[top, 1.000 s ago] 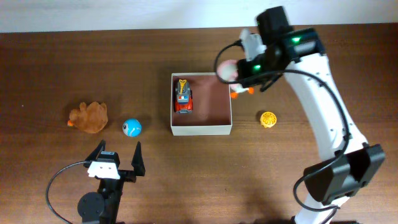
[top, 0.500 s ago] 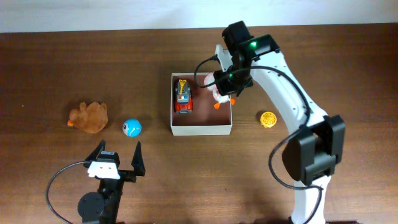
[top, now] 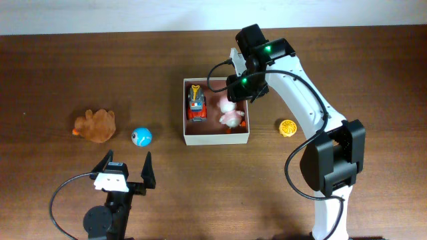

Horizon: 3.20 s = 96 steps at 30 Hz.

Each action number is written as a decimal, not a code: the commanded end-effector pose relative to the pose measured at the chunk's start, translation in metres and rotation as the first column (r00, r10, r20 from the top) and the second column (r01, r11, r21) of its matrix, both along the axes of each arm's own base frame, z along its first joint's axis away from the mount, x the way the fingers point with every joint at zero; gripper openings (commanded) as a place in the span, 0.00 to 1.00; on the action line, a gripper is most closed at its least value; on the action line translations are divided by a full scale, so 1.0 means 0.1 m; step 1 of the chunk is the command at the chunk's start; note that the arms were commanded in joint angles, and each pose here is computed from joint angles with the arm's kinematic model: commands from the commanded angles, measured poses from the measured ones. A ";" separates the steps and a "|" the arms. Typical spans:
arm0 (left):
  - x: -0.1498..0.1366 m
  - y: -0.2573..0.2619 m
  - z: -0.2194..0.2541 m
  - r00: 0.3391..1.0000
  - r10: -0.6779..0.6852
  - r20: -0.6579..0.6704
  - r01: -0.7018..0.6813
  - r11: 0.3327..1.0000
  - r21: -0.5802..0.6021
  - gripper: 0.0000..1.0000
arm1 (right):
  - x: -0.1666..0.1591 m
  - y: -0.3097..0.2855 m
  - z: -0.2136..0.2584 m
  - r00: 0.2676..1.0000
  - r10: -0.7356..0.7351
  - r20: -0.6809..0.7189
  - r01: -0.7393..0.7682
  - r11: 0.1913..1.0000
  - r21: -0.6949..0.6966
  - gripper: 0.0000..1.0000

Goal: Pack container
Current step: 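Carry the duck over the box beside the truck, then lower the duck into the box and release it, then lift right gripper out and move toward the orange toy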

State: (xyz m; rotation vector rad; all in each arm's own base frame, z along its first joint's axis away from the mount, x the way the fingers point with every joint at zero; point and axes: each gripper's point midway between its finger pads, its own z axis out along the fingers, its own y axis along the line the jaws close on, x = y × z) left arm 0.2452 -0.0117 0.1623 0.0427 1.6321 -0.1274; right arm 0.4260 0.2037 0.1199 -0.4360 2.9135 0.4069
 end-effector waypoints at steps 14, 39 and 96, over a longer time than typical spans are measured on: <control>0.00 0.03 -0.01 1.000 0.014 0.004 -0.014 1.000 0.016 1.00 | -0.41 0.53 0.01 0.987 0.137 -0.086 -0.128 0.987 0.097 0.34; 0.00 0.03 -0.01 1.000 0.014 0.004 -0.014 1.000 0.016 1.00 | -0.46 0.52 -0.28 0.987 0.138 -0.077 -0.146 0.983 -0.110 0.17; 0.00 0.03 -0.01 1.000 0.014 0.004 -0.014 1.000 0.016 1.00 | 0.00 0.48 0.75 0.982 0.122 0.142 -0.107 0.988 -0.108 0.16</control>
